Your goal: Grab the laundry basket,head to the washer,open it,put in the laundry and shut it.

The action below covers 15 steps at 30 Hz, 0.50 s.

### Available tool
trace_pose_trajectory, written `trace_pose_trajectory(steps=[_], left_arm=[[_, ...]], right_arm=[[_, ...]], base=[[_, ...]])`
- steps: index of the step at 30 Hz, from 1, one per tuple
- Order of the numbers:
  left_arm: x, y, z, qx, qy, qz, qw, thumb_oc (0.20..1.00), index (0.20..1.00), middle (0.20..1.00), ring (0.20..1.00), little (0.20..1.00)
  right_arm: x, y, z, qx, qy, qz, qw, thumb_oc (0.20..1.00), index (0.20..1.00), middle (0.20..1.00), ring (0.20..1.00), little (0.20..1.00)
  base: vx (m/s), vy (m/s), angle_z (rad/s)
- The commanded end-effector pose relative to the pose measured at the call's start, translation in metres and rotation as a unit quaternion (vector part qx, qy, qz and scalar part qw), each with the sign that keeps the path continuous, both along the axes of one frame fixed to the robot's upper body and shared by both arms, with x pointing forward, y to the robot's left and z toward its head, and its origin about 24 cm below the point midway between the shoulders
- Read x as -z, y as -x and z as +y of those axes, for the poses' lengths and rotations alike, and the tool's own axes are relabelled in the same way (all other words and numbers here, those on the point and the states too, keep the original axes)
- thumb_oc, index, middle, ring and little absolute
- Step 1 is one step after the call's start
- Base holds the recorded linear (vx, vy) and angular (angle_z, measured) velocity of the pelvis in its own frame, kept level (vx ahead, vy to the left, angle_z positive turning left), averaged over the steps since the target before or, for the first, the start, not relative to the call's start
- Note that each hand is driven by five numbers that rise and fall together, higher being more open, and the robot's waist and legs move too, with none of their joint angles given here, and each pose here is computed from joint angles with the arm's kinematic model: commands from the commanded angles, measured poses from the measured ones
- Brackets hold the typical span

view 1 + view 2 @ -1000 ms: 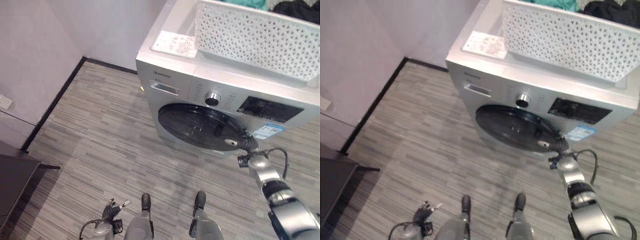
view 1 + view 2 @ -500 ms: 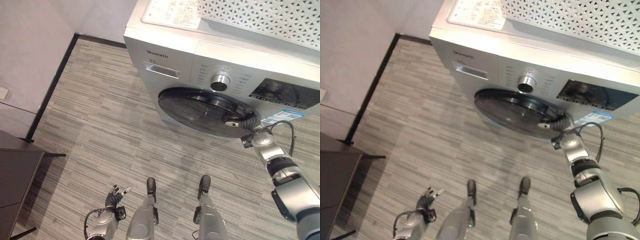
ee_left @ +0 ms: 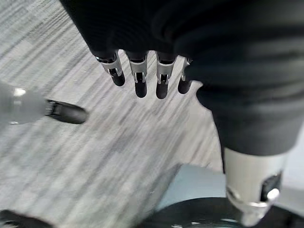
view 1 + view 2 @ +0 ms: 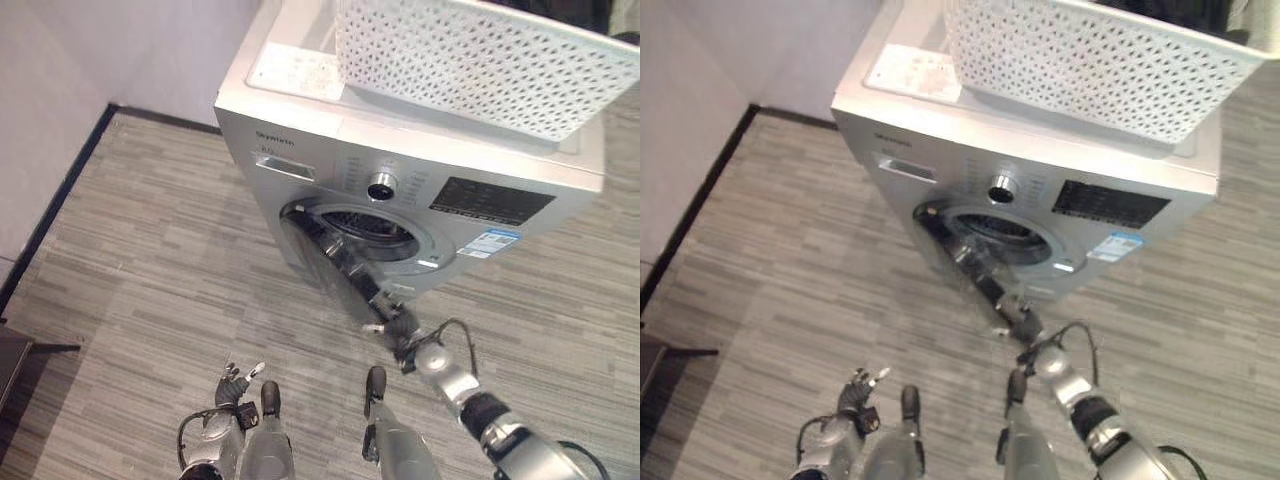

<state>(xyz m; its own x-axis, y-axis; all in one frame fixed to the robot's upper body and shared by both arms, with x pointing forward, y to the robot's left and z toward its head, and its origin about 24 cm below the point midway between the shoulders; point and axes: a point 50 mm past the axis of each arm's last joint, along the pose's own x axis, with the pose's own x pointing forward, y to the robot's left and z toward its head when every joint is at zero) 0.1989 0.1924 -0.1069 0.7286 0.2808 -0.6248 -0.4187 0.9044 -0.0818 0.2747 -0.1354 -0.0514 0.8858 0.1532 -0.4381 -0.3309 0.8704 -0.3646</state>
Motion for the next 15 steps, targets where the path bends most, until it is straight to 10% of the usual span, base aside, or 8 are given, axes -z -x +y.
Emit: trace_pose_trajectory(steps=[1, 3, 4, 6, 10, 15], left_arm=[[-0.039, -0.017, 0.028, -0.002, -0.119, -0.088, 0.989, 1.000, 1.000, 1.000, 1.000, 1.000], [-0.072, -0.028, 0.044, 0.005, -0.229, -0.151, 0.962, 1.000, 1.000, 1.000, 1.000, 1.000], [-0.107, -0.033, 0.062, 0.024, -0.426, -0.206, 0.881, 1.000, 1.000, 1.000, 1.000, 1.000], [-0.155, -0.044, 0.074, -0.008, -0.548, -0.280, 0.788, 1.000, 1.000, 1.000, 1.000, 1.000], [-0.245, -0.040, 0.073, -0.085, -0.565, -0.437, 0.695, 1.000, 1.000, 1.000, 1.000, 1.000], [-0.287, -0.028, 0.043, -0.083, -0.411, -0.584, 0.695, 1.000, 1.000, 1.000, 1.000, 1.000]], right_arm=[[0.024, 0.018, 0.061, -0.097, -0.023, 0.087, 0.991, 1.000, 1.000, 1.000, 1.000, 1.000], [0.030, 0.023, 0.059, -0.088, -0.019, 0.096, 0.991, 1.000, 1.000, 1.000, 1.000, 1.000], [0.032, 0.025, 0.060, -0.077, -0.021, 0.089, 0.993, 1.000, 1.000, 1.000, 1.000, 1.000], [0.041, 0.033, 0.055, -0.064, -0.011, 0.096, 0.993, 1.000, 1.000, 1.000, 1.000, 1.000], [0.060, 0.049, 0.038, -0.027, 0.018, 0.144, 0.989, 1.000, 1.000, 1.000, 1.000, 1.000], [0.070, 0.062, 0.028, -0.018, 0.025, 0.176, 0.984, 1.000, 1.000, 1.000, 1.000, 1.000]], base=[[0.06, -0.014, 0.03], [0.03, -0.032, 0.07], [0.03, -0.045, 0.20], [0.04, -0.053, 0.29], [0.07, -0.047, 0.14], [0.04, -0.011, 0.08]])
